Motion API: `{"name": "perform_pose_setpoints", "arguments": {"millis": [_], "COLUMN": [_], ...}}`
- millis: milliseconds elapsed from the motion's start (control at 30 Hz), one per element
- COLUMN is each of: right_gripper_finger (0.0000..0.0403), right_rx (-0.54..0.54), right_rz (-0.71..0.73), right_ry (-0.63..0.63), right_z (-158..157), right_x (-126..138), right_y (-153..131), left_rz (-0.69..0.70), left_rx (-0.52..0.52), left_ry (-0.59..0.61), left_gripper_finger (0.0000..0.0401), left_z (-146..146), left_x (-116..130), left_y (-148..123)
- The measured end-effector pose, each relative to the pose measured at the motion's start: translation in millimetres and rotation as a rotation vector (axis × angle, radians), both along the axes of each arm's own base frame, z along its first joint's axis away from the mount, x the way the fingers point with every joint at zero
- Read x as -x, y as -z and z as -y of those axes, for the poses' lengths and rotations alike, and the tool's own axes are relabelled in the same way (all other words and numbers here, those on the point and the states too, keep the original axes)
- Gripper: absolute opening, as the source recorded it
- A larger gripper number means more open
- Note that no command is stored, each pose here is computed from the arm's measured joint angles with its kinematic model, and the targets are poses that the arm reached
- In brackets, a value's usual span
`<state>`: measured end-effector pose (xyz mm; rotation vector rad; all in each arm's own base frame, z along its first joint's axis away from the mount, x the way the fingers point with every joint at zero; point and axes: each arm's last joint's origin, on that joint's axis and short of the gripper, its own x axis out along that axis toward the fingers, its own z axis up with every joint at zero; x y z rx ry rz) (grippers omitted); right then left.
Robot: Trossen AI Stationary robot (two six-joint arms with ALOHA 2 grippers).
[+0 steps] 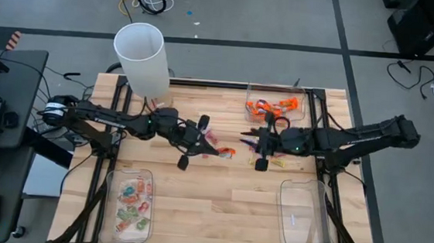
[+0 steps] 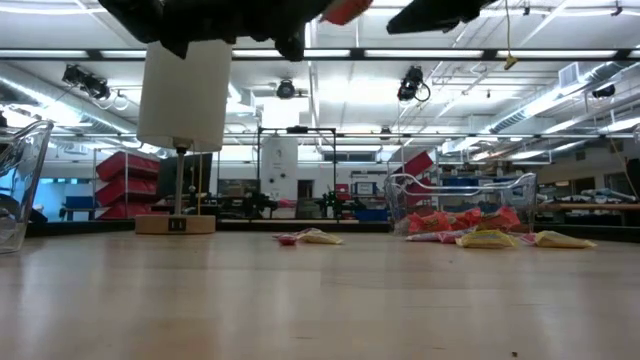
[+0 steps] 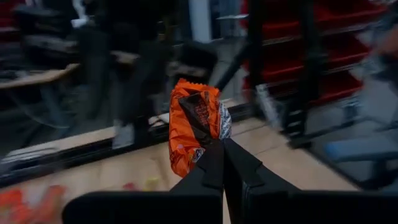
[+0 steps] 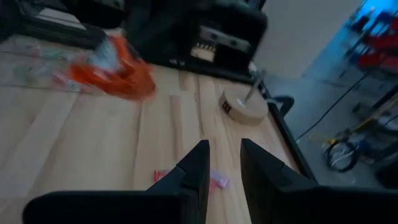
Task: Sort candy
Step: Put the large orange chocolate bar into the top right transparent bin
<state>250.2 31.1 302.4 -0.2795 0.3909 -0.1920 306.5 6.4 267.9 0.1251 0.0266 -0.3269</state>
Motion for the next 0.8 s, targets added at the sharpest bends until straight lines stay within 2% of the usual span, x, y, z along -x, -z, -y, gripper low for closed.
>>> {"name": "perform_pose_setpoints", "arguments": {"millis": [133, 233, 333, 400, 567, 800], "right_gripper_finger": [0.0076, 0.0078, 0.0087, 0.0097, 0.0122, 0.0148], "right_rx": [0.002, -0.019, -0.011, 0.007, 0.066, 0.122], "right_rz": [0.037, 0.046, 0.033, 0.013, -0.024, -0.012], "right_ry": [-0.007, 0.009, 0.021, 0.037, 0.095, 0.136], "right_z": [-12, -17, -19, -21, -20, -21], "right_x": [-3, -2, -3, -6, -18, -32], "right_y": [-1, 0, 2, 7, 20, 29], "left_rz": [-0.081, -0.158, -0.218, -0.227, -0.209, -0.19], "left_rx": [-0.103, -0.225, -0.378, -0.467, -0.647, -0.694], "left_ry": [-0.218, -0.414, -0.541, -0.561, -0.51, -0.541], "left_gripper_finger": [0.0, 0.0, 0.0, 0.0, 0.0, 0.0], "left_z": [-6, -9, -8, -3, 13, 23], "left_x": [0, 1, 3, 3, 3, 4], "left_y": [9, 17, 22, 22, 22, 19]}}
